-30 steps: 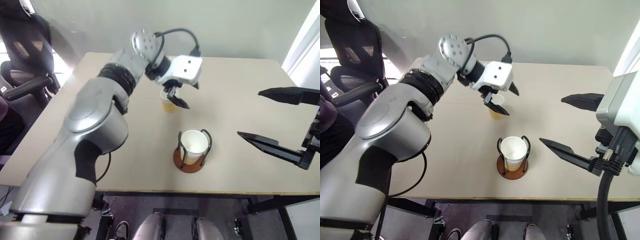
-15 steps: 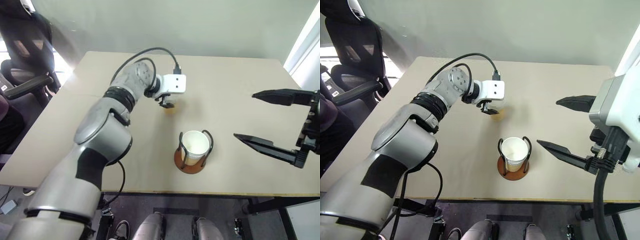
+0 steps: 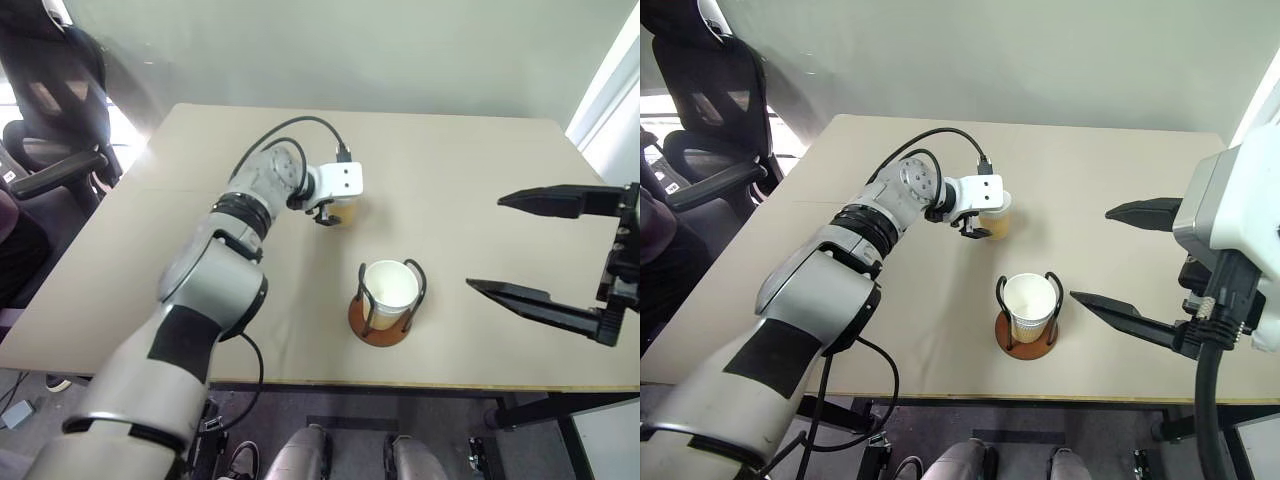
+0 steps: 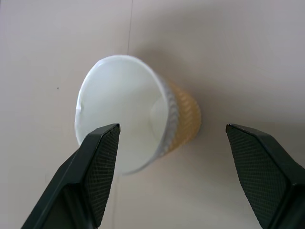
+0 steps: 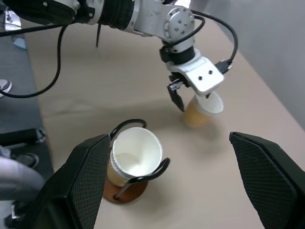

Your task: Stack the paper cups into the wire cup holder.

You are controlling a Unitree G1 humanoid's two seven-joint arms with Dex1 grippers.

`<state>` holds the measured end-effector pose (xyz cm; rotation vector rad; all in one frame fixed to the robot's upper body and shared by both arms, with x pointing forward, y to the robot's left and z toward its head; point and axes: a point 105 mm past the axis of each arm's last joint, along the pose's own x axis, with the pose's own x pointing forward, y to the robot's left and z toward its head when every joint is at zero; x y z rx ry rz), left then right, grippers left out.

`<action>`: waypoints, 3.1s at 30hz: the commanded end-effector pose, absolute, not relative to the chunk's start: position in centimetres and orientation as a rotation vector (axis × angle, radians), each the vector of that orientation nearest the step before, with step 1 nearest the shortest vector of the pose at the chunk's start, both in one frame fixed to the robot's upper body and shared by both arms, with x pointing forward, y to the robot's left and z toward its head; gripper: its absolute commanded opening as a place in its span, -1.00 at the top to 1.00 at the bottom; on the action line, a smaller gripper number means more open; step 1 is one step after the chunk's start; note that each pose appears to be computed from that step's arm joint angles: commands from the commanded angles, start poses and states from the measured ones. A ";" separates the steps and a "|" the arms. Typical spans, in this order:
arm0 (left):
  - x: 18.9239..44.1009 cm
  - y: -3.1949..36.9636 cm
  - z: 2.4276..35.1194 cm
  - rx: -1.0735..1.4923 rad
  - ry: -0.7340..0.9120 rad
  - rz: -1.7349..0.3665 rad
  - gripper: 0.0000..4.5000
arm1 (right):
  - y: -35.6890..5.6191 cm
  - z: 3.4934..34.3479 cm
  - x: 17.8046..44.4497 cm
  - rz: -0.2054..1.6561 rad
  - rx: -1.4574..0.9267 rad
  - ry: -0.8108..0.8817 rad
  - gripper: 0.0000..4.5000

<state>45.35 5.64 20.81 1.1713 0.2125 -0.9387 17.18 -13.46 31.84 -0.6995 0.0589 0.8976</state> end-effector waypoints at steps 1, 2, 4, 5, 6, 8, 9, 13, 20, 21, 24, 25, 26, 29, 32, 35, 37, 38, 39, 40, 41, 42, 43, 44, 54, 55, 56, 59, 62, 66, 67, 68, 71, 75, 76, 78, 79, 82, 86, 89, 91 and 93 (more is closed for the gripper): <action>45.3 5.0 21.0 1.174 0.196 -0.947 -0.68 | -13.7 33.4 16.6 0.880 -0.702 0.024 -0.83; 45.2 4.9 20.7 1.177 0.199 -0.951 -0.68 | -13.7 33.4 16.6 0.881 -0.699 0.032 -0.83; 45.2 4.6 20.2 1.187 0.206 -0.956 -0.68 | -13.7 33.5 16.6 0.881 -0.693 0.045 -0.83; 45.2 4.6 19.9 1.199 0.212 -0.956 -0.68 | -13.7 33.5 16.6 0.881 -0.692 0.048 -0.83; 45.2 4.6 19.8 1.207 0.215 -0.956 -0.68 | -13.7 33.5 16.6 0.882 -0.691 0.050 -0.83; 45.3 4.6 19.4 1.245 0.213 -0.936 -0.68 | -13.6 33.5 16.4 0.885 -0.688 0.059 -0.83; 45.4 4.6 19.3 1.255 0.212 -0.928 -0.68 | -13.6 33.4 16.4 0.885 -0.687 0.064 -0.83; 45.7 4.4 19.0 1.285 0.180 -0.882 -0.52 | -13.5 33.3 16.5 0.885 -0.682 0.076 -0.83; 46.0 4.8 18.2 1.377 0.169 -0.844 0.56 | -13.1 33.2 16.8 0.880 -0.676 0.084 -0.83; 46.0 5.0 18.1 1.383 0.176 -0.845 0.72 | -13.1 33.2 16.8 0.881 -0.676 0.085 -0.83; 46.1 5.2 18.1 1.397 0.172 -0.839 0.99 | -12.9 33.2 16.9 0.880 -0.674 0.085 -0.83; 46.1 5.3 18.4 1.398 0.166 -0.837 0.99 | -12.9 33.2 16.9 0.879 -0.674 0.084 -0.83; 46.2 5.4 18.8 1.405 0.156 -0.835 0.99 | -13.0 33.2 17.0 0.878 -0.676 0.082 -0.83; 45.9 5.2 20.6 1.421 0.123 -0.876 0.99 | -13.2 33.3 17.2 0.871 -0.683 0.073 -0.83; 44.6 4.2 23.3 1.385 0.085 -1.011 0.99 | -13.4 33.4 17.3 0.871 -0.689 0.060 -0.83; 42.2 3.3 26.4 1.334 0.054 -1.220 0.99 | -13.6 33.5 17.5 0.869 -0.697 0.045 -0.83; 40.9 3.1 27.6 1.302 0.047 -1.335 0.99 | -13.8 33.6 17.5 0.872 -0.700 0.039 -0.83; 39.8 3.0 28.2 1.277 0.050 -1.425 0.99 | -13.8 33.6 17.5 0.873 -0.703 0.036 -0.83; 38.7 2.9 29.3 1.258 0.026 -1.506 0.99 | -13.9 33.7 17.4 0.874 -0.708 0.031 -0.83; 38.0 2.7 30.2 1.249 -0.006 -1.556 0.99 | -14.0 33.8 17.3 0.873 -0.713 0.027 -0.83; 37.4 2.5 31.0 1.267 -0.056 -1.584 0.99 | -14.2 33.9 17.3 0.868 -0.720 0.022 -0.83; 37.0 2.3 31.6 1.283 -0.096 -1.596 0.99 | -14.3 34.0 17.2 0.865 -0.726 0.017 -0.83; 36.5 2.2 32.0 1.306 -0.132 -1.616 0.99 | -14.4 34.1 17.2 0.860 -0.732 0.012 -0.83; 35.8 2.1 32.1 1.314 -0.151 -1.652 0.99 | -14.5 34.1 17.2 0.857 -0.736 0.007 -0.83; 28.7 1.7 30.7 1.295 -0.152 -2.094 0.99 | -14.7 33.7 17.0 0.829 -0.765 -0.022 -0.83; 28.3 1.6 30.7 1.291 -0.155 -2.117 0.99 | -14.7 33.7 17.0 0.829 -0.766 -0.023 -0.83; 28.0 1.5 30.7 1.289 -0.157 -2.134 0.99 | -14.7 33.6 16.9 0.826 -0.768 -0.024 -0.83; 27.7 1.3 30.6 1.310 -0.155 -2.159 0.99 | -14.6 33.5 16.8 0.812 -0.770 -0.028 -0.83; 27.8 1.3 30.0 1.372 -0.126 -2.169 0.99 | -14.6 33.4 16.7 0.798 -0.772 -0.028 -0.83; 28.7 1.3 29.2 1.462 -0.098 -2.153 0.99 | -14.5 33.4 16.5 0.788 -0.771 -0.027 -0.83; 28.8 1.2 29.1 1.472 -0.093 -2.151 0.99 | -14.5 33.4 16.5 0.786 -0.770 -0.028 -0.83; 28.9 1.1 29.0 1.475 -0.090 -2.152 0.99 | -14.5 33.3 16.5 0.783 -0.769 -0.030 -0.83; 29.2 0.8 28.6 1.502 -0.084 -2.150 0.99 | -14.2 33.2 16.5 0.783 -0.767 -0.031 -0.83; 29.3 0.7 28.2 1.511 -0.073 -2.157 0.99 | -14.0 33.1 16.6 0.780 -0.763 -0.032 -0.83; 29.3 0.8 28.1 1.512 -0.067 -2.161 0.99 | -14.0 33.0 16.6 0.779 -0.761 -0.032 -0.83; 29.2 0.8 27.9 1.518 -0.054 -2.168 0.99 | -13.9 33.0 16.6 0.777 -0.759 -0.032 -0.83; 29.2 0.9 27.7 1.522 -0.047 -2.174 0.99 | -13.9 33.0 16.7 0.776 -0.757 -0.031 -0.83; 29.2 0.9 27.2 1.535 -0.033 -2.190 0.99 | -13.8 32.9 16.7 0.774 -0.750 -0.033 -0.83; 29.1 0.9 26.8 1.542 -0.027 -2.207 0.99 | -13.7 32.9 16.7 0.771 -0.743 -0.036 -0.83; 29.1 0.6 26.7 1.527 -0.034 -2.215 0.99 | -13.7 33.0 16.6 0.768 -0.742 -0.036 -0.83; 29.0 0.5 26.6 1.523 -0.031 -2.219 0.99 | -13.7 33.1 16.6 0.766 -0.742 -0.035 -0.83; 28.9 0.6 26.3 1.523 -0.019 -2.230 0.99 | -13.7 33.1 16.5 0.765 -0.742 -0.035 -0.83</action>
